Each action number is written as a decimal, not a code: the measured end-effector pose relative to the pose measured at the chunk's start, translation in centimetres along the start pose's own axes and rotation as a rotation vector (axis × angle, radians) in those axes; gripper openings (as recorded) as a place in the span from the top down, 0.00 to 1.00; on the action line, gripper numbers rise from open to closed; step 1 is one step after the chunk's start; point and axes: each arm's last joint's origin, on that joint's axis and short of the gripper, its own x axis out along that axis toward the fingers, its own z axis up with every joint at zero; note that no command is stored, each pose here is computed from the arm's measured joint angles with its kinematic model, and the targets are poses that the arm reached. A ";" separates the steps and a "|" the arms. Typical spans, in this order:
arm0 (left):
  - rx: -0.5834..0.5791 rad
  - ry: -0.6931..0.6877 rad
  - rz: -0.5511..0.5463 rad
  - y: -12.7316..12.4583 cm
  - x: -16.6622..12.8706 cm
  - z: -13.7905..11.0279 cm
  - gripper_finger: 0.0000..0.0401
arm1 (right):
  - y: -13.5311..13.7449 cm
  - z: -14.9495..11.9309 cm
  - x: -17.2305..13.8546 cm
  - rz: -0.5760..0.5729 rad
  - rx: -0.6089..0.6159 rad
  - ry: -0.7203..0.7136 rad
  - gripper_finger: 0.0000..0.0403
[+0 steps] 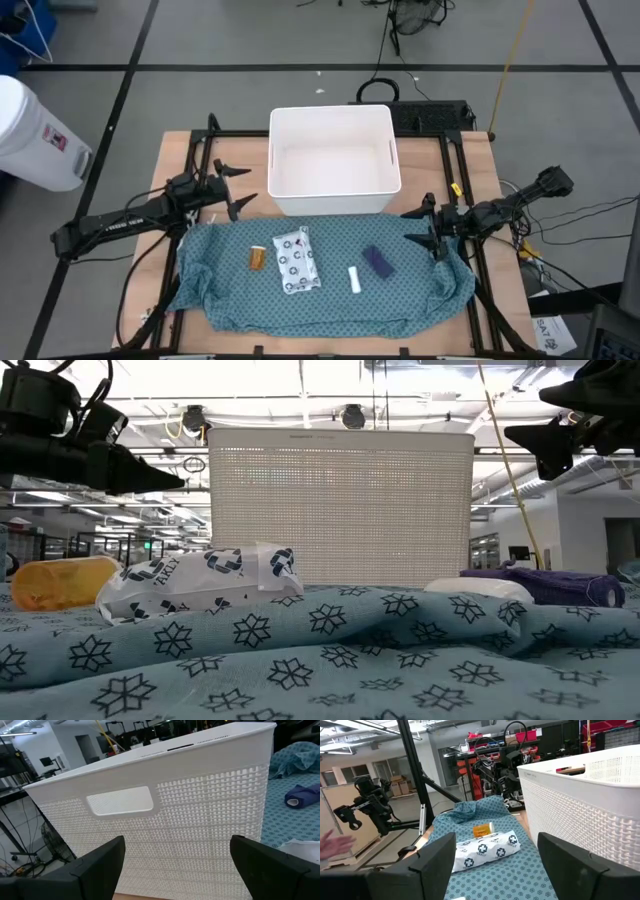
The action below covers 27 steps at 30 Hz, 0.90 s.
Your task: Pick & place medical supplies in basket/bin
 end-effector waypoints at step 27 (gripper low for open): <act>-0.254 -0.073 -0.211 -0.8 0.0 0.7 0.10 | 0.3 1.5 0.0 0.045 -0.051 -0.147 0.32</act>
